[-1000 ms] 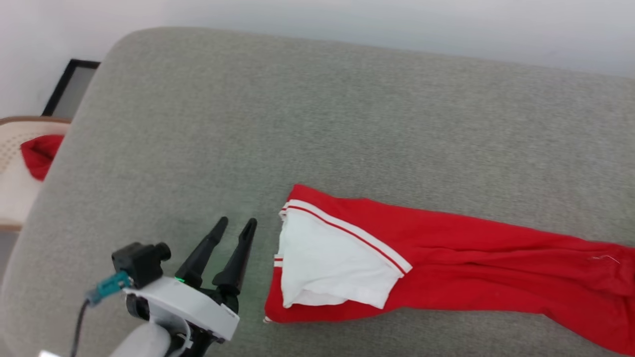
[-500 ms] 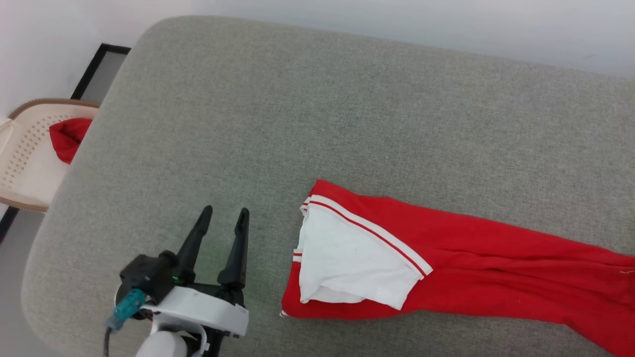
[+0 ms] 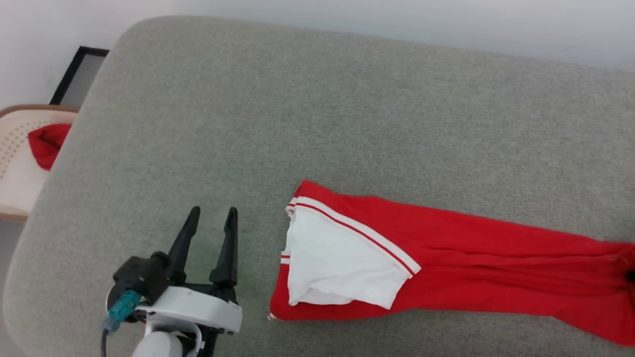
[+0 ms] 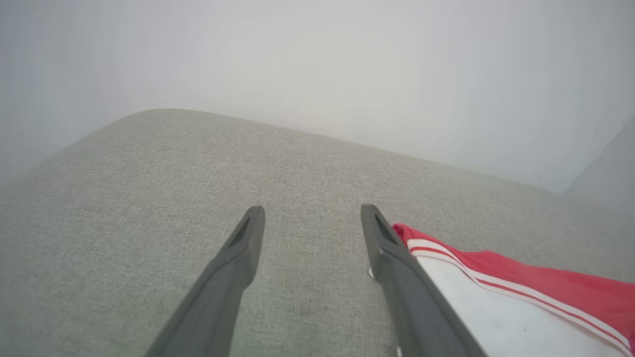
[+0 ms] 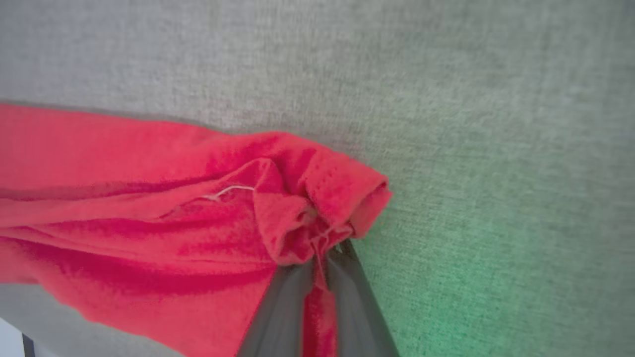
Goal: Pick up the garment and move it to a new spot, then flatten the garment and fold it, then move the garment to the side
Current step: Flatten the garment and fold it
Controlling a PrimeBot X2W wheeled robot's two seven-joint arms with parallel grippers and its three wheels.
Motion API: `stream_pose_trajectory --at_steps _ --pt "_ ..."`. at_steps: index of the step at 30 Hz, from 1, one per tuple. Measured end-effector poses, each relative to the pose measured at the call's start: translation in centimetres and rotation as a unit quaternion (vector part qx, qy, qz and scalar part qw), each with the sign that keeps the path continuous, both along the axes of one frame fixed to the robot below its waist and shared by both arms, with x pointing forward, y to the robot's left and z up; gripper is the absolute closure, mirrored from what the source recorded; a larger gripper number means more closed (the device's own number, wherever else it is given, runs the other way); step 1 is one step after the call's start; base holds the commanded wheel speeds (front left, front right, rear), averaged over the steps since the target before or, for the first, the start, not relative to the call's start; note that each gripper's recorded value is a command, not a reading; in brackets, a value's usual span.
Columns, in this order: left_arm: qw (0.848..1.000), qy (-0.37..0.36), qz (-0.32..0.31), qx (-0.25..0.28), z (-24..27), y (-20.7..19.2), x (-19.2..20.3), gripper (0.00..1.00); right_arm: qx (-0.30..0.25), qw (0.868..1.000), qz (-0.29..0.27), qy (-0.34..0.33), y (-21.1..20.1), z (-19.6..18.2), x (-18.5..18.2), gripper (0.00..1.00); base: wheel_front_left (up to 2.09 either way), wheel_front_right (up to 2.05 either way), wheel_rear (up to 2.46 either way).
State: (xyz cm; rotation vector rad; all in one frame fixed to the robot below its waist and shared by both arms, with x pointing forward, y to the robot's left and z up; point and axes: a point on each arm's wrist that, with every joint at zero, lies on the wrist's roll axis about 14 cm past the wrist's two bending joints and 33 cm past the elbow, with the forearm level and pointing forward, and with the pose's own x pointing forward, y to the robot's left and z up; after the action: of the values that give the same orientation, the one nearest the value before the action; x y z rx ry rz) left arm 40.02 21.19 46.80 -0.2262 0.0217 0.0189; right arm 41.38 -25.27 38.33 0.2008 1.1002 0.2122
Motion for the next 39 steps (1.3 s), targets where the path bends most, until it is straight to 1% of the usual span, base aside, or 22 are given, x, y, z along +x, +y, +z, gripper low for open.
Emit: stream_pose_trajectory --at_steps 4,7,11,15,17,19,21,24,27,30,32,35,39 --pt "1.000 -0.005 -0.013 0.004 0.3 -0.6 0.3 0.00 0.000 0.999 -0.028 -0.036 -1.1 1.1 0.7 1.00 0.00 0.00 0.00" --pt "1.000 -0.005 -0.022 0.005 0.2 -1.2 0.4 0.00 -0.030 0.996 -0.057 -0.055 -4.0 2.0 0.7 1.00 0.00 0.00 0.00" --pt "0.999 -0.009 -0.037 0.005 0.4 -1.9 0.8 0.00 -0.093 0.985 -0.109 -0.094 -9.9 4.3 0.8 1.00 0.00 0.00 0.00" --pt "0.999 -0.007 -0.046 0.008 0.2 -2.3 1.0 0.00 -0.139 0.972 -0.151 -0.116 -14.4 6.1 0.2 1.00 0.00 0.00 0.00" --pt "0.999 -0.006 -0.050 0.007 0.2 -2.5 1.0 0.00 -0.147 0.969 -0.161 -0.120 -15.2 6.5 0.0 1.00 0.00 0.00 0.00" --pt "0.999 -0.004 -0.051 0.007 0.0 -2.4 0.9 0.00 -0.144 0.968 -0.163 -0.127 -15.1 6.8 0.2 1.00 0.00 0.00 0.00" --pt "0.999 -0.003 -0.051 0.006 0.0 -2.5 0.9 0.00 -0.137 0.969 -0.155 -0.135 -14.3 7.0 0.5 1.00 0.00 0.00 0.00" --pt "0.999 -0.004 -0.052 0.002 0.1 -2.6 0.9 0.00 -0.124 0.974 -0.120 -0.144 -11.8 7.2 1.2 1.00 0.00 0.00 0.00" --pt "0.999 -0.005 -0.047 -0.003 0.2 -2.5 0.6 0.00 -0.106 0.980 -0.067 -0.153 -8.2 7.5 1.5 1.00 0.00 0.00 0.00" --pt "0.999 -0.007 -0.039 -0.008 0.4 -2.2 0.2 0.00 -0.066 0.984 -0.004 -0.167 -3.1 8.3 1.7 1.00 0.00 0.00 0.00" --pt "0.999 -0.007 -0.036 -0.011 0.4 -2.1 -0.2 0.00 -0.041 0.982 0.042 -0.178 0.5 9.1 1.7 1.00 0.00 0.00 0.00" --pt "0.999 -0.010 -0.030 -0.015 0.7 -1.9 -0.5 0.00 -0.008 0.976 0.111 -0.186 5.5 9.9 1.0 1.00 0.00 0.00 0.00" --pt "1.000 -0.012 -0.020 -0.019 0.8 -1.5 -1.0 0.00 0.035 0.961 0.192 -0.197 11.8 10.9 0.1 1.00 0.00 0.00 0.00"
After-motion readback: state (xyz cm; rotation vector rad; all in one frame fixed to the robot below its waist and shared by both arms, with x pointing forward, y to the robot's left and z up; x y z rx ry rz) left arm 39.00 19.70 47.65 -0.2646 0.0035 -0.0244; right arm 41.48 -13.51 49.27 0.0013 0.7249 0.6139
